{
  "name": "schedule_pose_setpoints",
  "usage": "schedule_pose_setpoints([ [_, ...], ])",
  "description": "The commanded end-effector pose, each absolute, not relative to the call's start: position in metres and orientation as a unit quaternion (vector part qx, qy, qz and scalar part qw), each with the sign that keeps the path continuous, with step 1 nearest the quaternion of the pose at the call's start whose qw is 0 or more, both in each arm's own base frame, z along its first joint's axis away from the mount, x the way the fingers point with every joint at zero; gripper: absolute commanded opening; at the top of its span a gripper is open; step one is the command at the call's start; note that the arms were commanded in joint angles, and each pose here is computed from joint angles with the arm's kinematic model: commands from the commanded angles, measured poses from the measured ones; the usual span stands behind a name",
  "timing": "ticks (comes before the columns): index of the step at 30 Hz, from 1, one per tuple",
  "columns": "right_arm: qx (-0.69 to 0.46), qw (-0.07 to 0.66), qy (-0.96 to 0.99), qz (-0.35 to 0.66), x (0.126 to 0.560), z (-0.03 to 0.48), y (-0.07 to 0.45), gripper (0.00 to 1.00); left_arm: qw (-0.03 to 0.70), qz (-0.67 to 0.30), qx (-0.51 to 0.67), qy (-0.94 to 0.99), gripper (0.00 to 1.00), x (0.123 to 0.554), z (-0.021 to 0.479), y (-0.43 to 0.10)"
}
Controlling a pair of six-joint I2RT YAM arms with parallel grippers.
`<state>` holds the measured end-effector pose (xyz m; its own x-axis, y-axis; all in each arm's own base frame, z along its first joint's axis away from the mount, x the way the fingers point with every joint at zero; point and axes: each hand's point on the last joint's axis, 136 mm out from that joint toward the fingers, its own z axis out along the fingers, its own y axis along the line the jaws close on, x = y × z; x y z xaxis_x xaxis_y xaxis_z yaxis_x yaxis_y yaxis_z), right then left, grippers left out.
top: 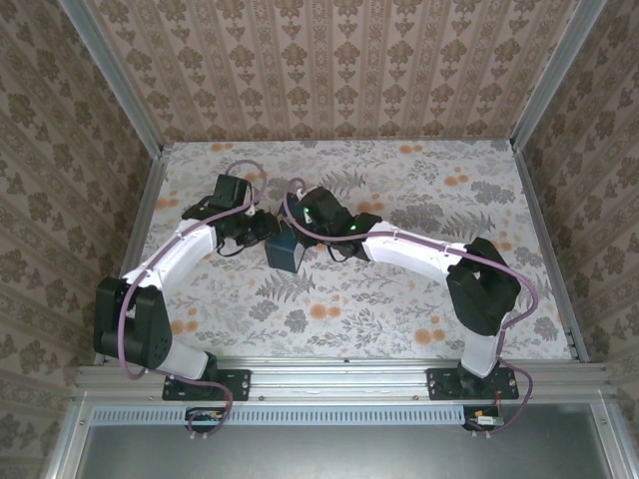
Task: Unlock a padlock with a key
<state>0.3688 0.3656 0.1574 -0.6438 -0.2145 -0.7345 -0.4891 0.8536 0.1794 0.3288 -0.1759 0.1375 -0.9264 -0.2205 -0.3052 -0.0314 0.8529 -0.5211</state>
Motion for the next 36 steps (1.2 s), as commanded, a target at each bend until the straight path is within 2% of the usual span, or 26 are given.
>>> schedule_pose_setpoints([
  [1,-0.230,0.320,0.900,0.187,0.351,0.139,0.371,0.30,0.115,-0.228,-0.095,0.962,0.30,0.300,0.110,-0.162],
  [3,-0.232,0.310,0.903,0.183,0.349,0.134,0.370,0.27,0.115,-0.229,-0.097,0.962,0.30,0.301,0.110,-0.162],
  [6,-0.224,0.315,0.904,0.183,0.349,0.132,0.367,0.12,0.114,-0.229,-0.097,0.962,0.30,0.302,0.109,-0.163],
  [12,-0.230,0.332,0.893,0.201,0.353,0.145,0.373,0.10,0.112,-0.229,-0.087,0.963,0.30,0.300,0.109,-0.163],
  [16,-0.236,0.342,0.886,0.207,0.357,0.156,0.379,0.01,0.102,-0.236,-0.072,0.964,0.29,0.296,0.109,-0.170],
  [21,-0.166,0.382,0.898,0.143,0.370,0.170,0.354,0.00,0.107,-0.231,-0.110,0.961,0.27,0.291,0.106,-0.164],
  [26,-0.120,0.387,0.908,0.105,0.371,0.164,0.328,0.00,0.132,-0.208,-0.135,0.960,0.25,0.294,0.109,-0.150],
  [32,-0.051,0.381,0.909,0.162,0.356,0.188,0.348,0.00,0.131,-0.226,-0.143,0.954,0.25,0.294,0.110,-0.170],
  [36,-0.062,0.371,0.910,0.173,0.350,0.190,0.372,0.00,0.119,-0.239,-0.123,0.956,0.26,0.286,0.109,-0.197],
])
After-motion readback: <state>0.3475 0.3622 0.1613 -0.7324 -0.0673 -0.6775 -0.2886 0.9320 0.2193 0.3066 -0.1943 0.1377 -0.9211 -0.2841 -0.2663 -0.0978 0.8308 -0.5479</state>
